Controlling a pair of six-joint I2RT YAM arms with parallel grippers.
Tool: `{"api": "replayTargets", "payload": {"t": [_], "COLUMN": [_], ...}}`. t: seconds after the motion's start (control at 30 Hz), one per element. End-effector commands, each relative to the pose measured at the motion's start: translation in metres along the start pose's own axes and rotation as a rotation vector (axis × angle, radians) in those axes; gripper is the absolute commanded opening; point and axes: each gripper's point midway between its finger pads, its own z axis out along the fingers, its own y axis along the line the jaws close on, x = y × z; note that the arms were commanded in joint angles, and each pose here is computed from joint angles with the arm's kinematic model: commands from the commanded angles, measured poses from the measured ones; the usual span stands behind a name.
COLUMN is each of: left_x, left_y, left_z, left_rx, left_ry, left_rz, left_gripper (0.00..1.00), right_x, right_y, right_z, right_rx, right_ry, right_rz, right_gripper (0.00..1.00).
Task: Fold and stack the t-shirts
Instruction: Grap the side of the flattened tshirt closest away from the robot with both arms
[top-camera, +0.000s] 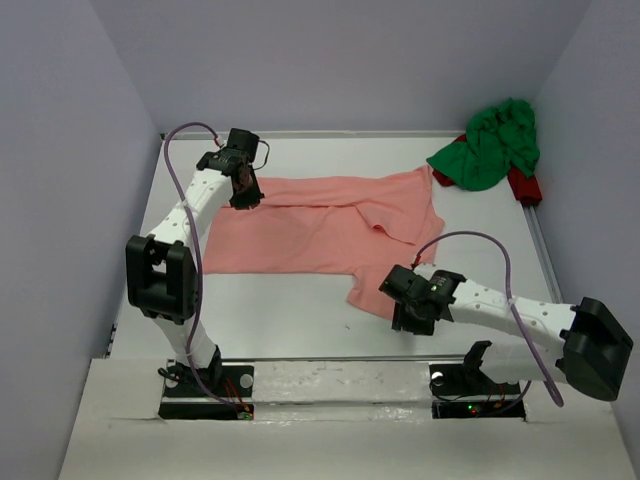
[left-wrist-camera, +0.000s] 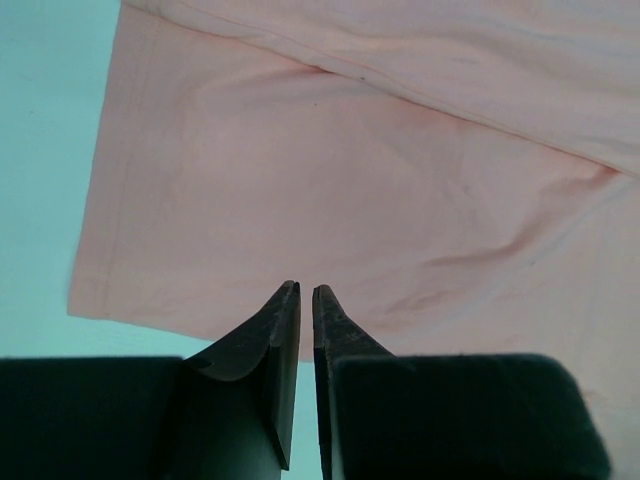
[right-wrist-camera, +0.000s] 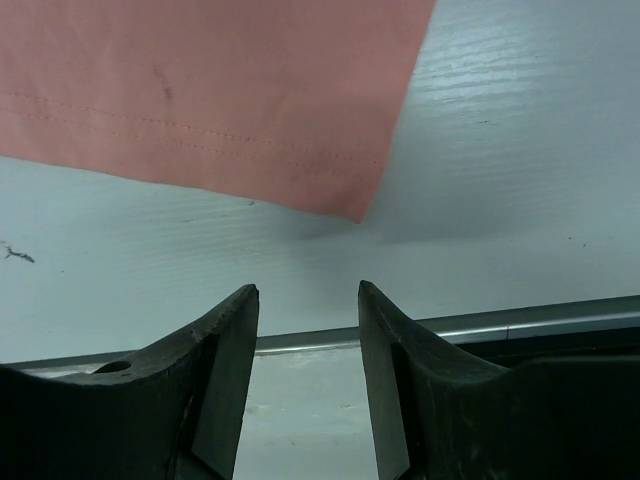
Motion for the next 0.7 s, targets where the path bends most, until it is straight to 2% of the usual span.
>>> {"api": "replayTargets", "payload": {"t": [0.0, 0.33, 0.67], "left_x": [-0.011, -0.010, -0.012], "left_y": [0.000, -0.002, -0.007], "left_z": [-0.023, -0.027, -0.029], "left_rx": [0.045, 0.073, 0.096], "left_ry": [-0.065, -0.072, -0.067], "left_rz": [0.015, 0.023, 0.031], "left_gripper": [0.21, 0.21, 0.21], "right_x": [-0.003, -0.030, -0.032], "right_y": [-0.007, -0.025, -0.010], "right_z": [0.007, 0.001, 0.015], "right_rx": [0.075, 0.216, 0.151], "right_ry": [-0.054, -0.190, -0.183], "right_rz": [0.064, 0.116, 0.080], "right_gripper": [0.50, 0.50, 0.45]}}
